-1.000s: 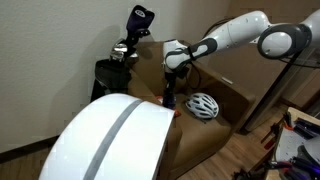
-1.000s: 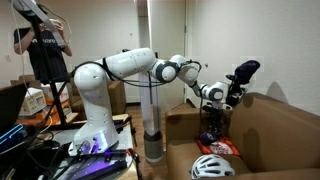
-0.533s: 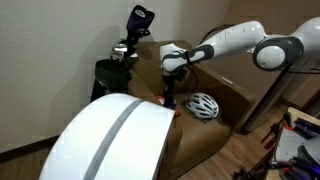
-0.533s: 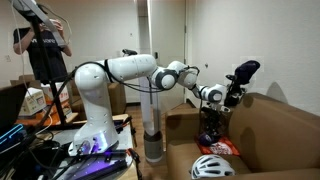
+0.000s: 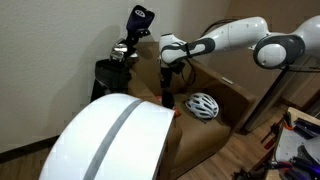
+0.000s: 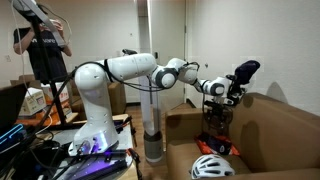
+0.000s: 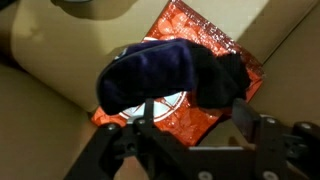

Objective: Pull out the sock from the golf bag and put it on the sofa

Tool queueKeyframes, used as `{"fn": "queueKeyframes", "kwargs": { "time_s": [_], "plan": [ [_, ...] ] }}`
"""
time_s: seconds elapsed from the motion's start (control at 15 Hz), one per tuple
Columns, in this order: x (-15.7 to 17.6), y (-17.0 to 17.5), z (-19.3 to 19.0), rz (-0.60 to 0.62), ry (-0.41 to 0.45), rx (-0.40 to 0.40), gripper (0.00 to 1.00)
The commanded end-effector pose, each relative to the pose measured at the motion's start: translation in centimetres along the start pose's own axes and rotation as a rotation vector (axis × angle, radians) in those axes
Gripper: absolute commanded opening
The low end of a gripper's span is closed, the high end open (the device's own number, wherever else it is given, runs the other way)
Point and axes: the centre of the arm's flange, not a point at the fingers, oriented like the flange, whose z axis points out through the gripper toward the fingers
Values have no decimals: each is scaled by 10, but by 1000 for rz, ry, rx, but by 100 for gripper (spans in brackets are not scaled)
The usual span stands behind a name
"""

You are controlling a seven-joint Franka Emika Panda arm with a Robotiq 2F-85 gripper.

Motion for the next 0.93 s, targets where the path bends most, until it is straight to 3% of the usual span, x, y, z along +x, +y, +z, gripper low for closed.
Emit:
{"fn": "queueKeyframes", "kwargs": {
  "time_s": [0.0, 0.33, 0.73, 0.8, 0.87],
  "plan": [
    [9, 4, -36, 31, 30, 11, 100],
    [-18, 10, -78, 133, 53, 85, 100],
    [-61, 23, -107, 263, -43, 196, 100],
    [-15, 32, -98, 217, -14, 129, 100],
    [-18, 34, -101, 228, -20, 144, 100]
  ]
}}
